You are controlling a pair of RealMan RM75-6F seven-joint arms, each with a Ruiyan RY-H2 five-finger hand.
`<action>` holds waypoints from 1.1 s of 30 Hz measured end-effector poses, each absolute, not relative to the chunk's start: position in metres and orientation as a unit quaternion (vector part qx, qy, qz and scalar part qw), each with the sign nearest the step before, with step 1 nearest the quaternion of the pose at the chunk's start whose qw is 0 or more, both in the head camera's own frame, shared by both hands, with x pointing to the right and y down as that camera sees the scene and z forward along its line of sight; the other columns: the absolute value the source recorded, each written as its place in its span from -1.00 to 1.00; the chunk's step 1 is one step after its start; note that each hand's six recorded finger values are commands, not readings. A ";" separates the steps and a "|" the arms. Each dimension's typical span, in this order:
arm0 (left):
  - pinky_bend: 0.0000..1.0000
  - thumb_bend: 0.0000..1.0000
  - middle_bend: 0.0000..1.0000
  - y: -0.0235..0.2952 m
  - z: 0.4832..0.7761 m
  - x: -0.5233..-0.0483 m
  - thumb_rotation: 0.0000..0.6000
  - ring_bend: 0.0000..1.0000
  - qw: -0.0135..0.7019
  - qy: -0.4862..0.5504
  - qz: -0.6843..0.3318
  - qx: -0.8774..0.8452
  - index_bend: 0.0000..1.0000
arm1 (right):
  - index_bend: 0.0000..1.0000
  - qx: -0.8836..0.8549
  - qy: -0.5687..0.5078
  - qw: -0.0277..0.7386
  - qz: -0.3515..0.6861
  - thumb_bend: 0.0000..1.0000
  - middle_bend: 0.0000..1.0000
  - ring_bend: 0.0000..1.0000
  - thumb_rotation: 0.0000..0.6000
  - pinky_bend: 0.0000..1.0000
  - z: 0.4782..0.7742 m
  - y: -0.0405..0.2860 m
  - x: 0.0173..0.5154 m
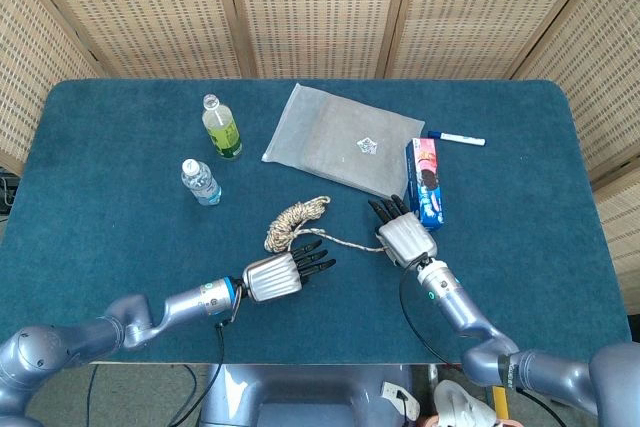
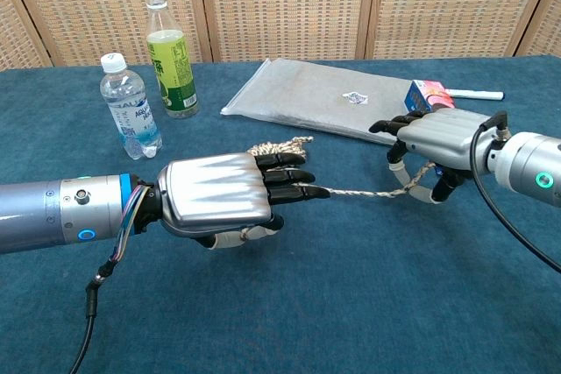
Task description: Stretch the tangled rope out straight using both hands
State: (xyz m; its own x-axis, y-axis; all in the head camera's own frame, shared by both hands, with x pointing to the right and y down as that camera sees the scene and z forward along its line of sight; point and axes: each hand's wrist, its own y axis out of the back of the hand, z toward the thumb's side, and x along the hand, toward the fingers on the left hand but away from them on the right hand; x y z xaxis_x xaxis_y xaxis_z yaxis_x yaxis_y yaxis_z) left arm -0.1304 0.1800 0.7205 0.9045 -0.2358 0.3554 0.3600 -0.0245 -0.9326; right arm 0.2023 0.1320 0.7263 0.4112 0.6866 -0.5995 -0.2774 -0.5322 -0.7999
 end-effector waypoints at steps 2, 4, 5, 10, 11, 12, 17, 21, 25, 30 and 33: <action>-1.00 -0.18 -1.00 0.179 0.720 -0.131 1.00 -1.00 0.697 -0.044 -0.214 -0.683 0.31 | 0.51 -0.702 -0.145 0.461 0.523 -0.16 -1.00 -1.00 1.00 -1.00 0.726 0.132 0.202; -1.00 -0.17 -1.00 0.179 0.720 -0.132 1.00 -1.00 0.696 -0.042 -0.216 -0.683 0.37 | 0.51 -0.702 -0.144 0.461 0.523 -0.16 -1.00 -1.00 1.00 -1.00 0.727 0.133 0.202; -1.00 -0.17 -1.00 0.178 0.720 -0.132 1.00 -1.00 0.696 -0.042 -0.216 -0.683 0.39 | 0.51 -0.702 -0.144 0.461 0.523 -0.16 -1.00 -1.00 1.00 -1.00 0.727 0.133 0.202; -1.00 -0.15 -1.00 0.178 0.719 -0.134 1.00 -1.00 0.696 -0.042 -0.216 -0.684 0.54 | 0.51 -0.701 -0.141 0.462 0.525 -0.16 -1.00 -1.00 1.00 -1.00 0.728 0.134 0.202; -1.00 -0.15 -1.00 0.178 0.719 -0.134 1.00 -1.00 0.696 -0.041 -0.216 -0.684 0.56 | 0.51 -0.701 -0.141 0.462 0.525 -0.16 -1.00 -1.00 1.00 -1.00 0.728 0.134 0.202; -1.00 -0.15 -1.00 0.177 0.719 -0.134 1.00 -1.00 0.696 -0.041 -0.216 -0.684 0.57 | 0.51 -0.701 -0.140 0.462 0.525 -0.16 -1.00 -1.00 1.00 -1.00 0.728 0.134 0.202; -1.00 -0.13 -1.00 0.176 0.718 -0.137 1.00 -1.00 0.695 -0.036 -0.217 -0.685 0.60 | 0.51 -0.699 -0.139 0.464 0.526 -0.16 -1.00 -1.00 1.00 -1.00 0.728 0.135 0.204; -1.00 -0.08 -1.00 0.173 0.715 -0.142 1.00 -1.00 0.695 -0.028 -0.219 -0.685 0.63 | 0.51 -0.696 -0.140 0.464 0.529 -0.16 -1.00 -1.00 1.00 -1.00 0.727 0.134 0.208; -1.00 -0.07 -1.00 0.168 0.709 -0.157 1.00 -1.00 0.694 -0.016 -0.226 -0.683 0.66 | 0.52 -0.689 -0.144 0.466 0.536 -0.16 -1.00 -1.00 1.00 -1.00 0.725 0.132 0.217; -1.00 0.00 -1.00 0.158 0.696 -0.201 1.00 -1.00 0.694 0.006 -0.253 -0.674 0.68 | 0.52 -0.677 -0.147 0.469 0.548 -0.16 -1.00 -1.00 1.00 -1.00 0.719 0.130 0.233; -1.00 0.01 -1.00 0.157 0.690 -0.232 1.00 -1.00 0.690 0.015 -0.276 -0.669 0.68 | 0.52 -0.671 -0.145 0.471 0.554 -0.16 -1.00 -1.00 1.00 -1.00 0.717 0.131 0.242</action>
